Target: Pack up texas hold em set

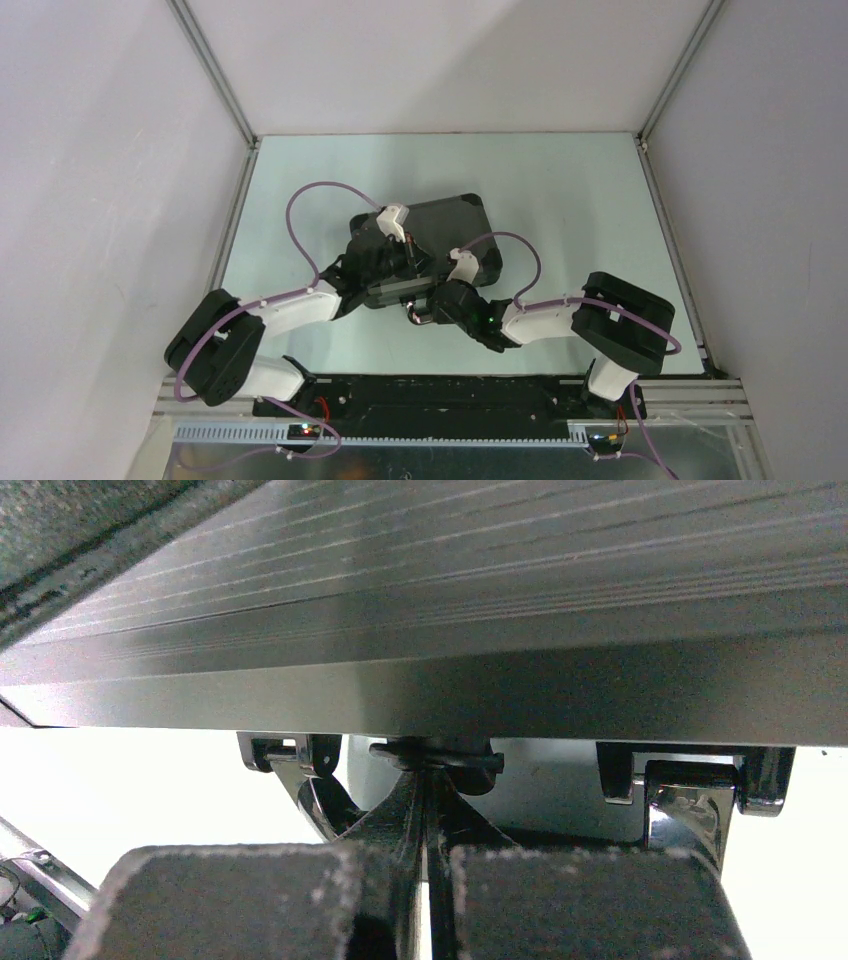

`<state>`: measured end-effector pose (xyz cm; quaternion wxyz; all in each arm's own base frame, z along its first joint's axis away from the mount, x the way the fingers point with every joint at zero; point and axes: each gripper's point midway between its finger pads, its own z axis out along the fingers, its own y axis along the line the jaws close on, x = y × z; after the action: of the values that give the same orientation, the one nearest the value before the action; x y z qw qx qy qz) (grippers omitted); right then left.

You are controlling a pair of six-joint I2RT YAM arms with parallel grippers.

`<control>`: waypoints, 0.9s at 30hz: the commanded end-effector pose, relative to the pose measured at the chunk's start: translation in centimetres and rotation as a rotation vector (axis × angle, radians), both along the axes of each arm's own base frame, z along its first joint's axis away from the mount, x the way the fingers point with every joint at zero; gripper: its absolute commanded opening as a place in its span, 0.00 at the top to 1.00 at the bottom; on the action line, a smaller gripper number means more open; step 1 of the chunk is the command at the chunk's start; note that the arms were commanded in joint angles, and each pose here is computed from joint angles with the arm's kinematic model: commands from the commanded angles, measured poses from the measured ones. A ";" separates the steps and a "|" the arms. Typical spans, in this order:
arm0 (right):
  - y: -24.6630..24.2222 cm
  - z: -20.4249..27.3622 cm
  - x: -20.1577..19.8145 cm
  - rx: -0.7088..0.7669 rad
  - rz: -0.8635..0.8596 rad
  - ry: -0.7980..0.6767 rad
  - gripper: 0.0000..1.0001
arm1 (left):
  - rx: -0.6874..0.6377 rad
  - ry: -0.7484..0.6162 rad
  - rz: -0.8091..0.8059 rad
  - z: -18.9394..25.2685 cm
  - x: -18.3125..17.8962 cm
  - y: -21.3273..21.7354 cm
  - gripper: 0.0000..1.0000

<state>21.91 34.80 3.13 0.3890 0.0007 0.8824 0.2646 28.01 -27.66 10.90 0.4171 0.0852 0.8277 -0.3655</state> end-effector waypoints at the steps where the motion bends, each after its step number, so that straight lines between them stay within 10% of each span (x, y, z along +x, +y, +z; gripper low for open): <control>1: -6.9 -4.1 1.9 -0.271 -0.168 -0.001 1.00 | 0.278 0.304 -0.003 -9.8 -5.3 4.6 1.00; 16: -8.7 -5.0 0.4 -0.321 -0.197 0.013 1.00 | 0.248 0.269 0.008 -8.0 -4.7 4.3 1.00; 27: -8.2 -5.1 0.4 -0.293 -0.177 0.015 1.00 | 0.207 0.030 0.083 6.6 0.8 3.6 1.00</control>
<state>21.69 34.62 3.07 0.3879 0.0310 0.8819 0.2661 27.05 -25.07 12.44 0.3745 0.0794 0.8767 -0.2914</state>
